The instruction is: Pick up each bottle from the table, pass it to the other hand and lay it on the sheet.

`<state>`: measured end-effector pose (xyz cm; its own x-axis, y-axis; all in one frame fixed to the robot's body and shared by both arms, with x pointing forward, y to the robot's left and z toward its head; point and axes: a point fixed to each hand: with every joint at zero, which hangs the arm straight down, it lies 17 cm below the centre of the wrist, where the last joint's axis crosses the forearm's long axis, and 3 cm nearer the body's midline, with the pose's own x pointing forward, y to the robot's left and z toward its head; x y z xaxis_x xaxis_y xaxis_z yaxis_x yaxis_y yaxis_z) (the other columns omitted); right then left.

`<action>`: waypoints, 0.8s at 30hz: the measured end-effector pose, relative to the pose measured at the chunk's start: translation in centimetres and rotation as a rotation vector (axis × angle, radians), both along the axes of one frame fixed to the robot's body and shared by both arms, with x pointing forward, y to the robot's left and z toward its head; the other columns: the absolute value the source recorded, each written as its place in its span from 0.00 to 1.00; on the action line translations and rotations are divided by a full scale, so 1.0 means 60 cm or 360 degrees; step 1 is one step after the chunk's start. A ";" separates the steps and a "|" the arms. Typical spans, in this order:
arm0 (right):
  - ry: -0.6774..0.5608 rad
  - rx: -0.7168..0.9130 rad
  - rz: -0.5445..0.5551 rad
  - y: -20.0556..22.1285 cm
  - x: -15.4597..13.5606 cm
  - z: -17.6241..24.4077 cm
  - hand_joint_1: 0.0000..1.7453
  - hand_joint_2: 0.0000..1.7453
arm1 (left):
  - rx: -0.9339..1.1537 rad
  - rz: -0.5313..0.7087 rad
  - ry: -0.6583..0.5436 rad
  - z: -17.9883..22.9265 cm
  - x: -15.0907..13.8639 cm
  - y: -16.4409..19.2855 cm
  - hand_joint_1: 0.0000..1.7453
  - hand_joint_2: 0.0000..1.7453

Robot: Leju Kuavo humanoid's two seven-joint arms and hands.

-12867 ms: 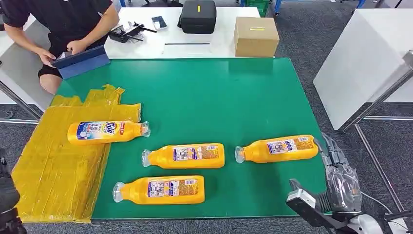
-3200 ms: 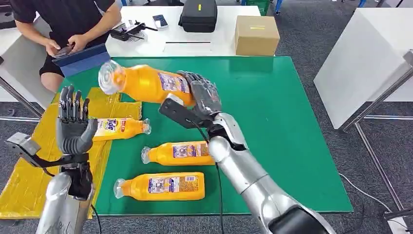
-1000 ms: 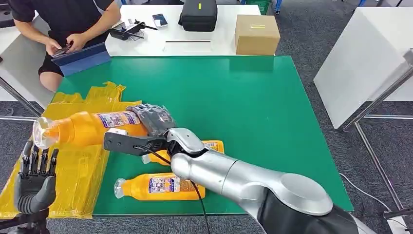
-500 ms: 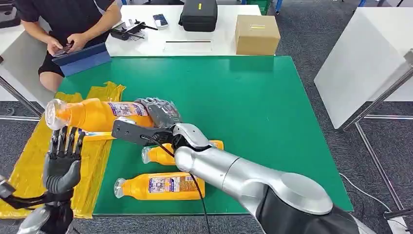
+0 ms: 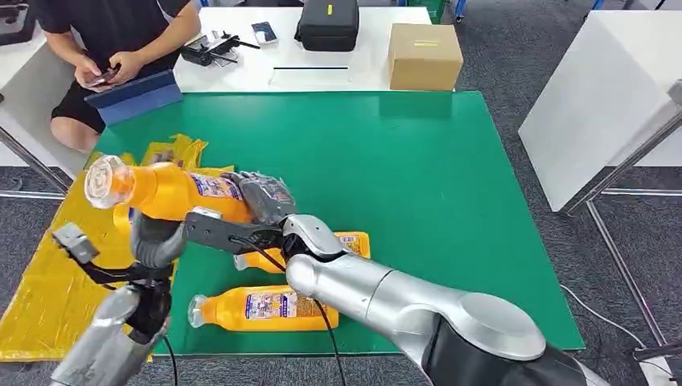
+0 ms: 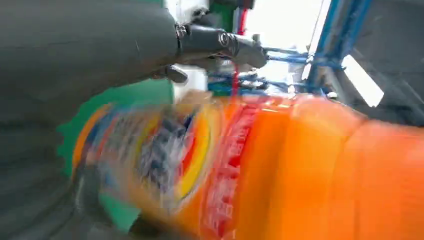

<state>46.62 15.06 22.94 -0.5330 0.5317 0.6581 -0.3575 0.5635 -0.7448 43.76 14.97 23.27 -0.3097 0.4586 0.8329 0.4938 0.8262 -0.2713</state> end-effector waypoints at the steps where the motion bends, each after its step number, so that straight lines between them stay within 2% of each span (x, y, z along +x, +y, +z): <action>1: -0.0010 -0.0003 -0.0002 -0.001 0.002 0.002 1.00 1.00 | 0.0009 -0.0004 -0.0005 0.003 -0.003 -0.010 0.00 1.00; 6: -0.0022 0.0000 -0.0011 -0.002 -0.001 -0.001 1.00 1.00 | -0.0006 -0.0017 0.0051 0.008 -0.009 -0.037 0.00 1.00; 24: -0.0048 0.0022 -0.0063 -0.015 0.011 0.007 1.00 1.00 | -0.0072 -0.0020 0.0096 0.027 -0.005 -0.054 0.00 1.00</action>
<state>47.31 14.15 23.33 -0.5316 0.5437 0.6495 -0.3119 0.5873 -0.7469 43.46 11.73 24.89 -0.2538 0.4999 0.8281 0.4857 0.8062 -0.3379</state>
